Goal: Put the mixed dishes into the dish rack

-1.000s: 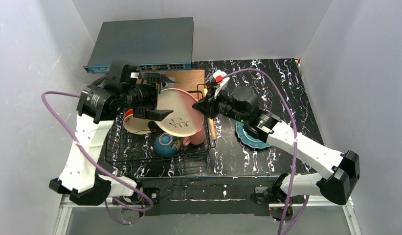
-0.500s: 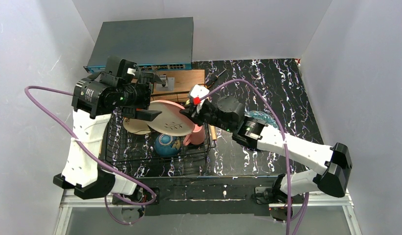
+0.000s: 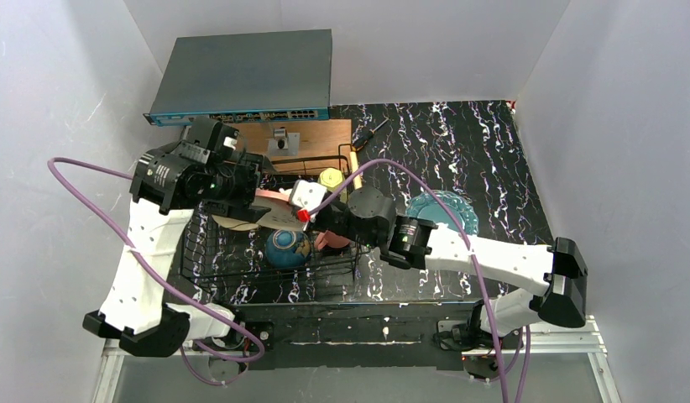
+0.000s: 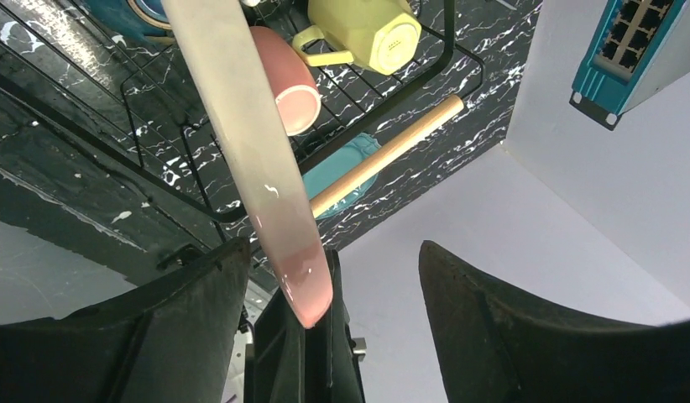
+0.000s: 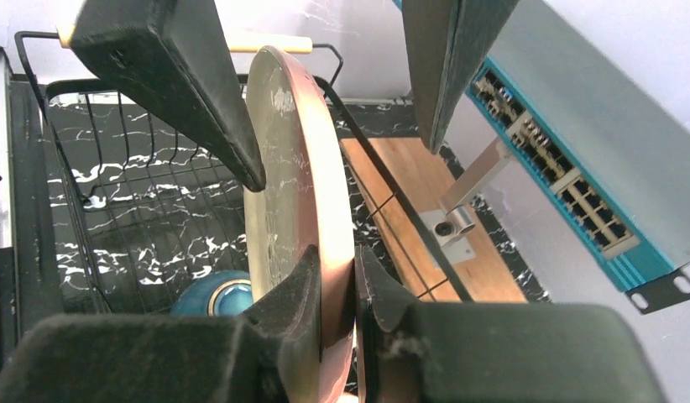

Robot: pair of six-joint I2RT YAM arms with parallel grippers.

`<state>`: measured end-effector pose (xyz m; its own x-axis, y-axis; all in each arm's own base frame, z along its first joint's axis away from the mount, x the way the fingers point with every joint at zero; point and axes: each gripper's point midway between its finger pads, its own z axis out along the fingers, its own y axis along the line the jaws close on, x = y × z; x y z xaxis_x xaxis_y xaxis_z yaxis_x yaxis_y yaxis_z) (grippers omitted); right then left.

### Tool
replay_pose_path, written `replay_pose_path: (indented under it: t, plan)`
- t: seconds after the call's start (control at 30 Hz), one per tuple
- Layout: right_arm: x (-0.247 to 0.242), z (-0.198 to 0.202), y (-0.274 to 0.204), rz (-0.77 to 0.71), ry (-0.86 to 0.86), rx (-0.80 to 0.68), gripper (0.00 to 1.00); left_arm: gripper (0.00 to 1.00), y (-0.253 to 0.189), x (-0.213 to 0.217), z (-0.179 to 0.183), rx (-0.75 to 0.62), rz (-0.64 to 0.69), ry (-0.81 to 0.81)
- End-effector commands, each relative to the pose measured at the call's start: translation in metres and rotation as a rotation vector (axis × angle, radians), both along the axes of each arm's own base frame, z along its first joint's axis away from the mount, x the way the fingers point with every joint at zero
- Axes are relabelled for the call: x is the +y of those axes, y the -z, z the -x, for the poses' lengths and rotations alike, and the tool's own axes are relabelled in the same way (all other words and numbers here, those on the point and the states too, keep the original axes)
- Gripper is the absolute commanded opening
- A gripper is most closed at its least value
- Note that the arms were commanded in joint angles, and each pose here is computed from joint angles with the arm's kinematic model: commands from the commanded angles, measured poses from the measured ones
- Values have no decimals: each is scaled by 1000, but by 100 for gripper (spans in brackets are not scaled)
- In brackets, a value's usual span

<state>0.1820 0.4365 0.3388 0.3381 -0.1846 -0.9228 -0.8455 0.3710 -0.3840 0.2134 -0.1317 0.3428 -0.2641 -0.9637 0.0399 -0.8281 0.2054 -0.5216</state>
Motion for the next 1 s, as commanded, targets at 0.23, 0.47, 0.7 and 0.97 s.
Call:
replay_pose_path:
  t: [0.23, 0.47, 0.7, 0.97]
  plan:
    - [-5, 8, -130, -314, 108, -297, 1, 58, 5, 21, 18, -16, -44, -39]
    - [-1, 14, -124, -282, 137, -390, 1, 47, 12, 27, 28, -45, -22, -63]
    - [1, 20, -126, -286, 131, -422, 1, 35, 17, 27, 29, -56, -14, -63]
    - [2, 24, -120, -267, 112, -432, 1, 0, 13, 30, 25, -103, -31, -54]
